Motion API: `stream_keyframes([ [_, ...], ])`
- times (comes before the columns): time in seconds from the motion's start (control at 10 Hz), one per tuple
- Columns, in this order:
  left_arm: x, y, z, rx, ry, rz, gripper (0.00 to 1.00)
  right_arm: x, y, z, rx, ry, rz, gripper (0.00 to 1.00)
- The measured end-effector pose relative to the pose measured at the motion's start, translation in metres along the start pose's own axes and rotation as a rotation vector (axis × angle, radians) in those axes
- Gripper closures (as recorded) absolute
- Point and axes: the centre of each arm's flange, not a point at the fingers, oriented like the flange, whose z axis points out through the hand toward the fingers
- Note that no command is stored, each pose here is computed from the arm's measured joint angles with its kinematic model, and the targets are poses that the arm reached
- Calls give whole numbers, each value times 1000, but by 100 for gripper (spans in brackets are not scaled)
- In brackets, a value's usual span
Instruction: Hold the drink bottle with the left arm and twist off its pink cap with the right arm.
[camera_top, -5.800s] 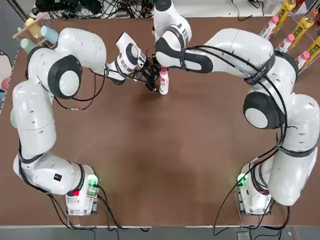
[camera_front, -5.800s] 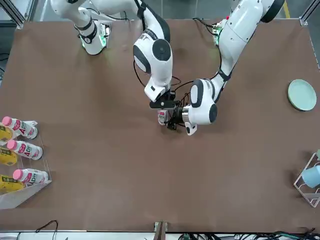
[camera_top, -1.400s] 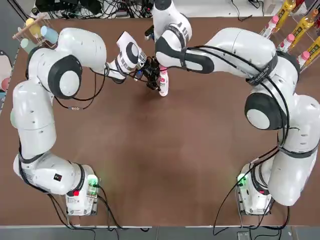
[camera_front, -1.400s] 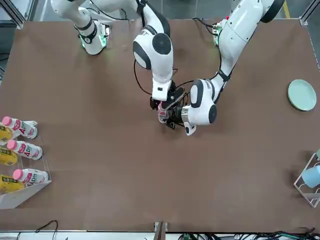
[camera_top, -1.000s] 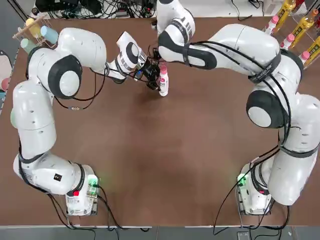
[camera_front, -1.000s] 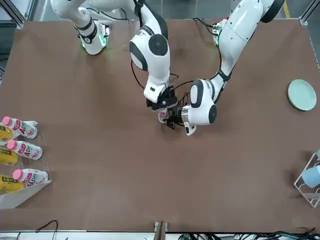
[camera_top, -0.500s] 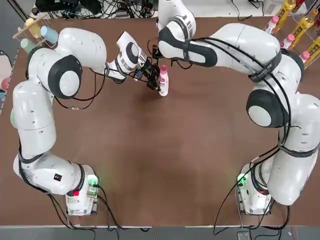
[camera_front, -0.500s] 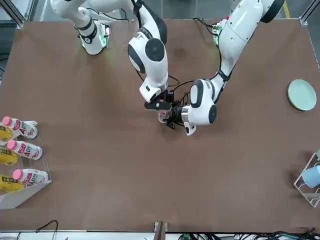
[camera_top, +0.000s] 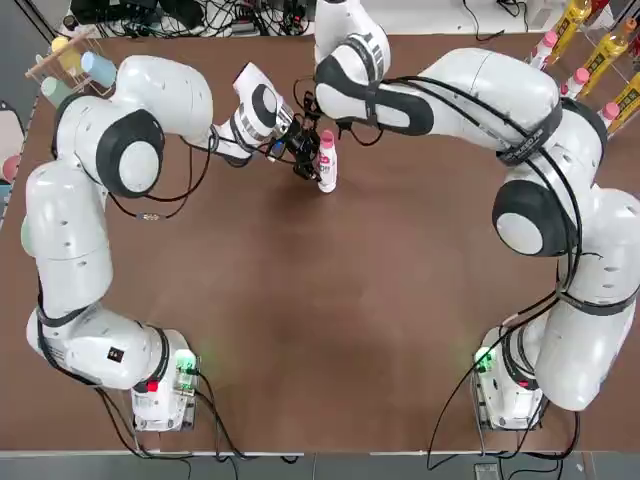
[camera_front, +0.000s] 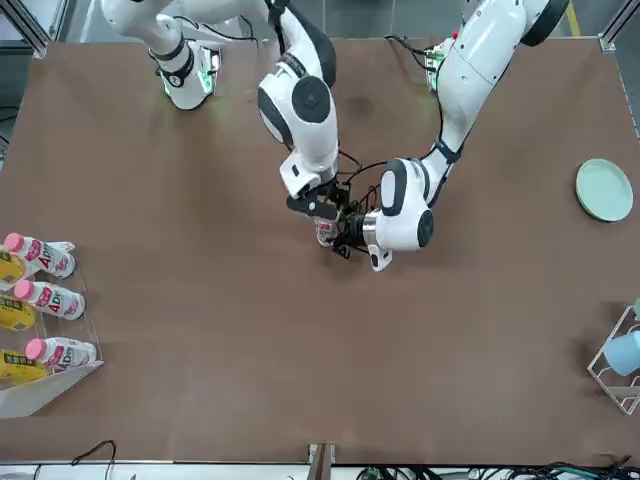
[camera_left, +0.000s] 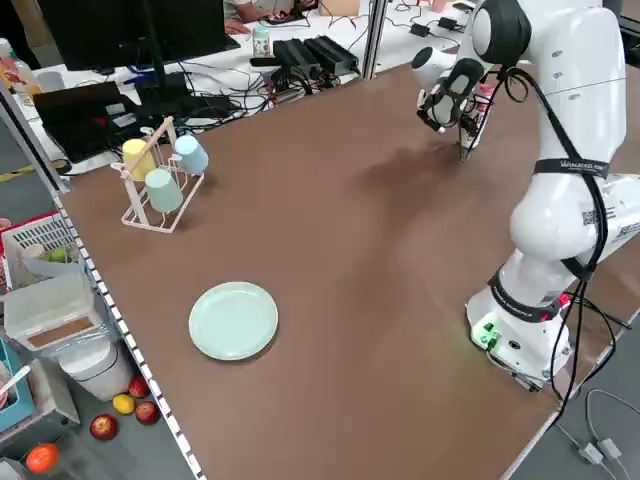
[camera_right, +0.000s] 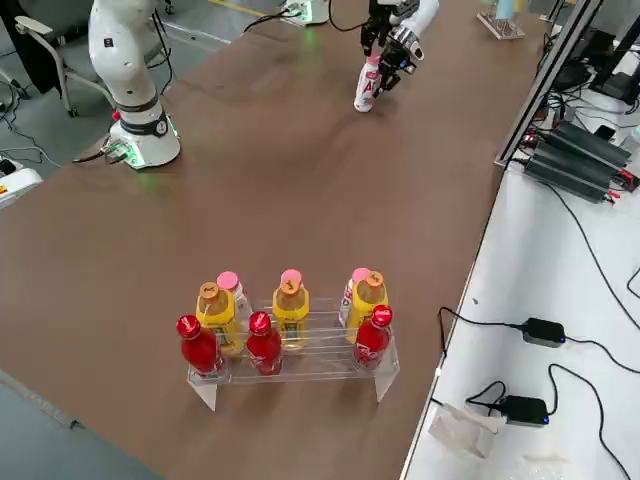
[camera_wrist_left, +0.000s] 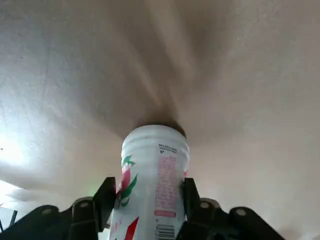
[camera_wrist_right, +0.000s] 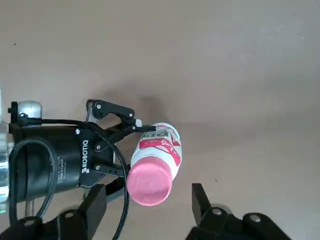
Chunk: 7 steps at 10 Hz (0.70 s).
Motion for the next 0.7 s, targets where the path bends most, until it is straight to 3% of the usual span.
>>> stream_keyframes([
  [0.7, 0, 0, 0, 1, -1, 0, 40, -9, -4, 8, -14, -9, 46, 25],
])
